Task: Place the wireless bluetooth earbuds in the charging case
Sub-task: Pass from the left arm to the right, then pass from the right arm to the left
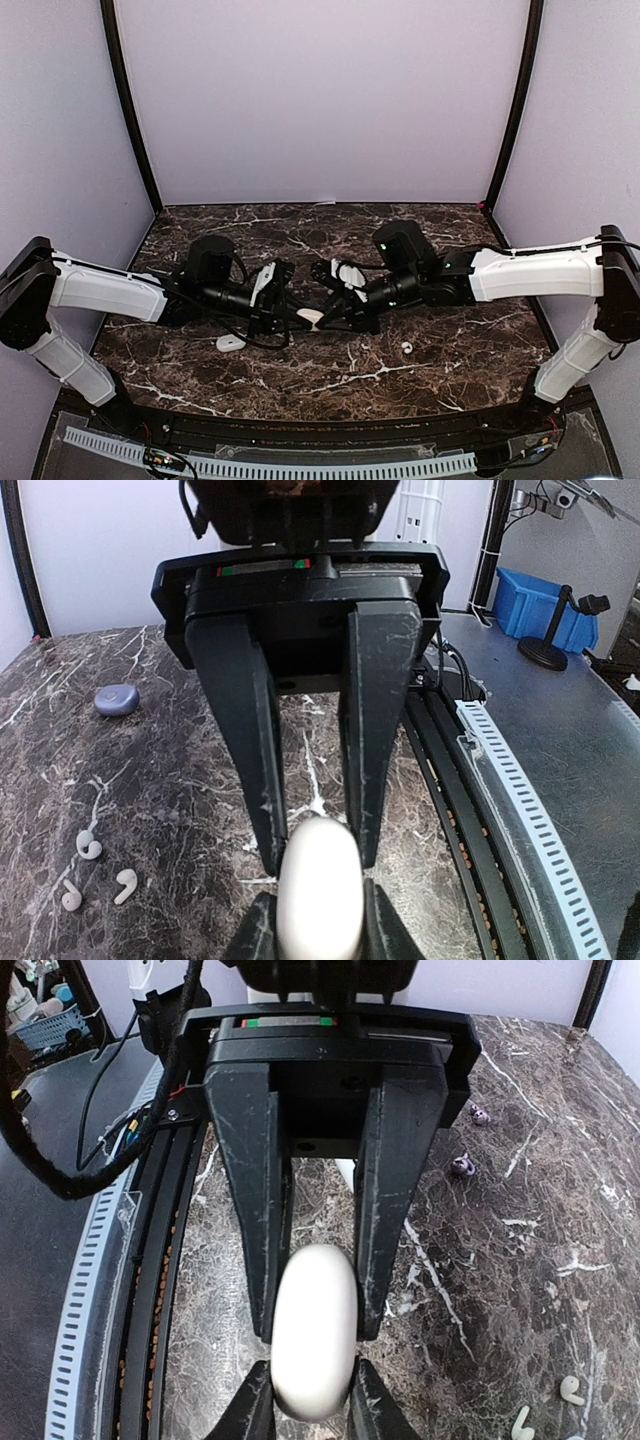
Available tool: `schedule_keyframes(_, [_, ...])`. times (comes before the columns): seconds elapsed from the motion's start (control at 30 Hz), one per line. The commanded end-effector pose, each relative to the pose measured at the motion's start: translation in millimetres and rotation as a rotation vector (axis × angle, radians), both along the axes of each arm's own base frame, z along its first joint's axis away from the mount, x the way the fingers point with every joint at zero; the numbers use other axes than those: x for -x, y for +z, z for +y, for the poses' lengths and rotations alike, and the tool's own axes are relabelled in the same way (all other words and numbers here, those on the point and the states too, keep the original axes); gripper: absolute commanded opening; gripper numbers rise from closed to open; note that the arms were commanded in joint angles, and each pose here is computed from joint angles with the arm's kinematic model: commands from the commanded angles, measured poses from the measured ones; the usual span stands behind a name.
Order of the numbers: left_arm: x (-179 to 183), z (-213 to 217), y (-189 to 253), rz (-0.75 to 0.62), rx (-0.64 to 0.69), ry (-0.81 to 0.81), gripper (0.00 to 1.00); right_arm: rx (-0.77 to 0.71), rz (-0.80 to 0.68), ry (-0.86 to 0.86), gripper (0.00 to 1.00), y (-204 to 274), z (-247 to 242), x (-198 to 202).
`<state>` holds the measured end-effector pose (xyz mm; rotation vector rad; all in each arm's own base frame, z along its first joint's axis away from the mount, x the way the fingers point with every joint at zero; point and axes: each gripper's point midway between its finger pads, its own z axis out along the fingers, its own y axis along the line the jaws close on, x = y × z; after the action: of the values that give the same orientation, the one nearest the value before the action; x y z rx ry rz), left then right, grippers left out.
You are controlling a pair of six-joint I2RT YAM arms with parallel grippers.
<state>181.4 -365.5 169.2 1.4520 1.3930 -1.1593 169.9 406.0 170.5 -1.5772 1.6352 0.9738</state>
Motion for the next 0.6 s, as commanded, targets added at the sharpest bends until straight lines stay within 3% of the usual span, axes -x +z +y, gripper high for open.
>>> schedule_keyframes(0.0, [7,0,16,-0.035,0.048,-0.028,0.19,-0.048,-0.018,-0.031,0.23,15,12,-10])
schedule_keyframes(0.13, [8,1,13,-0.032,0.043,-0.026,0.23,-0.045,-0.016,-0.049,0.16,15,12,-14])
schedule_keyframes(0.33, [11,9,10,-0.033,0.061,0.005,0.63,-0.076,0.002,-0.056,0.14,22,5,-16])
schedule_keyframes(0.47, [16,17,12,-0.052,0.104,0.023,0.70,-0.123,0.002,-0.041,0.13,30,1,-12])
schedule_keyframes(0.57, [12,19,9,-0.055,0.105,0.058,0.68,-0.140,0.004,-0.024,0.13,33,1,-9])
